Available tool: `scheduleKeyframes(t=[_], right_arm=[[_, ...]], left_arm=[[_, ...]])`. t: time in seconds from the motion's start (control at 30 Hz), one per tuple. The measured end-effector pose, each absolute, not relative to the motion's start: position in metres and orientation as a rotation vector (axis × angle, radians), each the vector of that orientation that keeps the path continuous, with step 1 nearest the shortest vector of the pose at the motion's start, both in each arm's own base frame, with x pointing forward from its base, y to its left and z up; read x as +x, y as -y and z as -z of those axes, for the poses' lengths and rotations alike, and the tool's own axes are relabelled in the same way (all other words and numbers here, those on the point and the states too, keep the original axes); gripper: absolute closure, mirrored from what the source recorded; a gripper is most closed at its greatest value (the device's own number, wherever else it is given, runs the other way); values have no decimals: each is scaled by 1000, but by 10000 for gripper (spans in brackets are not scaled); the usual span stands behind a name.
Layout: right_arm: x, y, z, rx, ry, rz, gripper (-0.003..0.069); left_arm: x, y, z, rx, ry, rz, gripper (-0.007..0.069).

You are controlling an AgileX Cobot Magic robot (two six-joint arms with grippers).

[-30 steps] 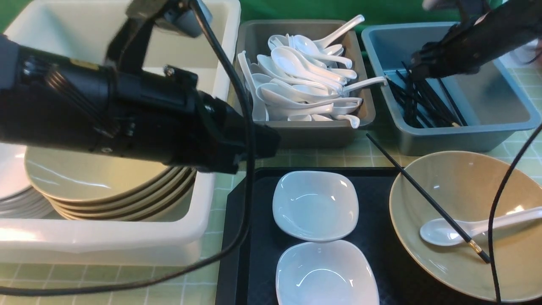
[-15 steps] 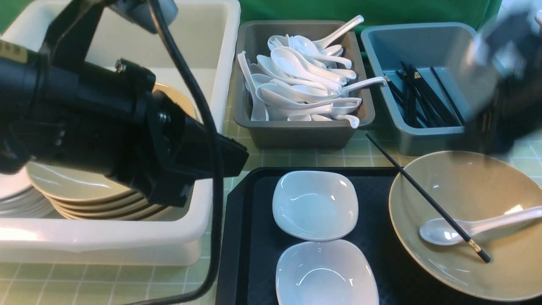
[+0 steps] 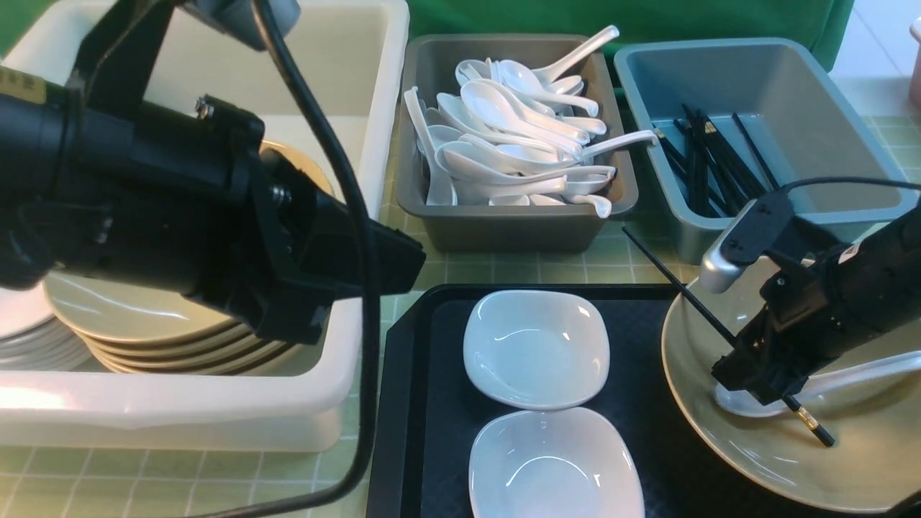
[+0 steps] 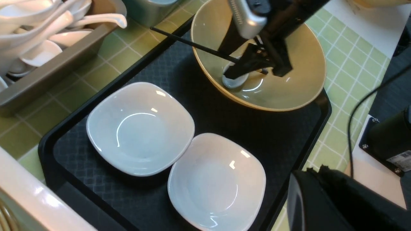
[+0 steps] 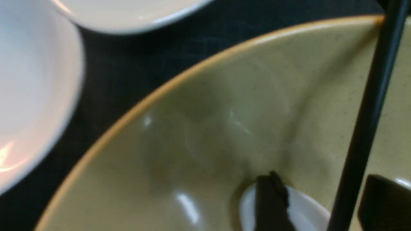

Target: On green table put chopsticks spoon bowls plates into blue grey white boxes.

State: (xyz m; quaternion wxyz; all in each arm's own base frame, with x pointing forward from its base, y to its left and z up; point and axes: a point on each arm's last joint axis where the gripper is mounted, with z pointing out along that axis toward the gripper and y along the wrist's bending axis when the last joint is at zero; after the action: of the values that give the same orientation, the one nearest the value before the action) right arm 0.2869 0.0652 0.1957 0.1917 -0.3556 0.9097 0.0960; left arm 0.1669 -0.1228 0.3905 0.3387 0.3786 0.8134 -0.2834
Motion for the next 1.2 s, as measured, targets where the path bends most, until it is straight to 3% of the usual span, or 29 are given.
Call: scheduleKeyframes(t=[0.03,0.1,0.2,0.4,0.67,0.8,0.9,1.03,1.2], right_arm=[[287,-65,-195,-998,-2555,-268,365],[287,-65,-195,-999,-2556,-269,517],[287,-65,-194,-1004,-2562,-276,596],[287,-68,-208,-1042,-2575,-331,601],[312,-74,-267,-954,-2515,-365,601],[349,-60,-315,-704,-2426,-327,601],[377,-46,-328,-529,-2376,-304,601],[426,-29,-315,-287,-2330,-289,601],[468,-22,-253,-168,-2398,-296,578]], left_arm=[[167,123,-390,986,-2119,743,627],[166,123,-390,988,-2122,752,627],[166,124,-390,987,-2122,759,627],[166,124,-391,985,-2120,759,627],[168,124,-392,965,-2105,750,627],[170,124,-393,948,-2092,743,627],[171,124,-394,930,-2078,738,627],[173,124,-395,916,-2067,731,627],[173,124,-395,908,-2069,735,627]])
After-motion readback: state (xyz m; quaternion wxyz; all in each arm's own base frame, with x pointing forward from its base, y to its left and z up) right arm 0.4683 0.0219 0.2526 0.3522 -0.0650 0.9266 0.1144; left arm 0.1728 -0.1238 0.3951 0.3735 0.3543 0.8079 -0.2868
